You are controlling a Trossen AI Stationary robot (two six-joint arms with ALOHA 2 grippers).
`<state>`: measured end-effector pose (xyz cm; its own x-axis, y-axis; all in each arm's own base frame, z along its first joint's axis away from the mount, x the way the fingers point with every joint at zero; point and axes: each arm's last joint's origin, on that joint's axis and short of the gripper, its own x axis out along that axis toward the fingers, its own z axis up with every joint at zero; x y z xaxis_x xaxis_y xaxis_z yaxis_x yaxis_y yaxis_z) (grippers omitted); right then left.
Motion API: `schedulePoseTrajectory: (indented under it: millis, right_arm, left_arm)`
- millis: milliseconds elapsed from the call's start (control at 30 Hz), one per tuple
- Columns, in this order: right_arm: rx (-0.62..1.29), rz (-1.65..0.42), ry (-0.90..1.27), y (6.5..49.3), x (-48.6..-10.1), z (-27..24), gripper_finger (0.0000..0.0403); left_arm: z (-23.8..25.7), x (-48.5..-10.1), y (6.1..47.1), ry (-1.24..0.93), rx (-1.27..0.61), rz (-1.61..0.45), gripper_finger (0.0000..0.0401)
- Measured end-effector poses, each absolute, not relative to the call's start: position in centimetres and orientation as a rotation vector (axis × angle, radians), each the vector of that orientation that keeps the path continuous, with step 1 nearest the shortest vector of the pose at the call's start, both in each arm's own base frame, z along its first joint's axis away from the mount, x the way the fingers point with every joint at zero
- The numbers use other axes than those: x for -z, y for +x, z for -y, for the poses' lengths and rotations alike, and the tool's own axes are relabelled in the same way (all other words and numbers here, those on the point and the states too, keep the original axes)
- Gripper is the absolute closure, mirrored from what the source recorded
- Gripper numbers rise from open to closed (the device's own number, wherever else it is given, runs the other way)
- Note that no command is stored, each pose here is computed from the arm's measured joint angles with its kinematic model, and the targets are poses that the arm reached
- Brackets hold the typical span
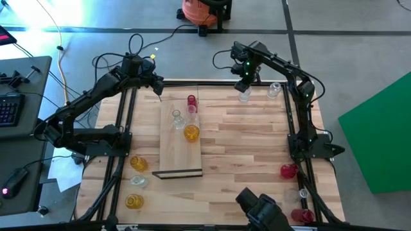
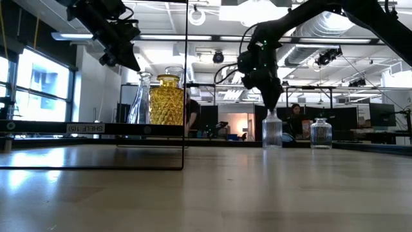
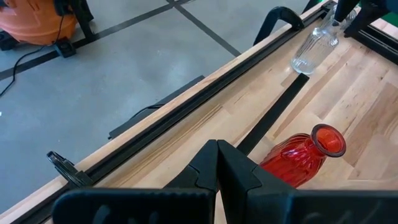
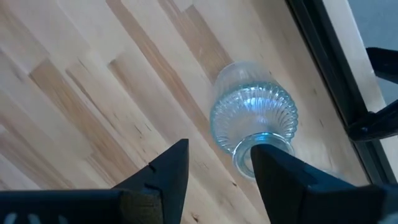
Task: Sort vases onto shelf
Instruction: Put the transparent vase on the shelf aligned with the other transparent vase
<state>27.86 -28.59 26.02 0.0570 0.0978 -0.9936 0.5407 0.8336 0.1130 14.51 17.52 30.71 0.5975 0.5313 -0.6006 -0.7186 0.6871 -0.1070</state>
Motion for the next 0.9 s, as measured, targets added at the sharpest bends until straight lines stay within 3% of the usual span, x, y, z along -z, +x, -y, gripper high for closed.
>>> schedulePoseTrajectory:
  millis: [200,433,900]
  right_arm:
    - [0.374,-1.493,0.516,27.9,-26.0,28.7,0.0281]
    - [0.352,-1.514,0.488,27.8,-26.0,28.7,0.0391]
    - [0.301,-1.649,0.463,29.4,-26.1,25.4,0.0399]
  left_arm:
    - [-17.5,-30.7,14.5,-0.359,-0.743,-0.569,0.0400]
    - [-17.5,-30.7,14.5,-0.359,-0.743,-0.569,0.0400]
    - [-17.5,-30.7,14.5,-0.360,-0.743,-0.569,0.0400]
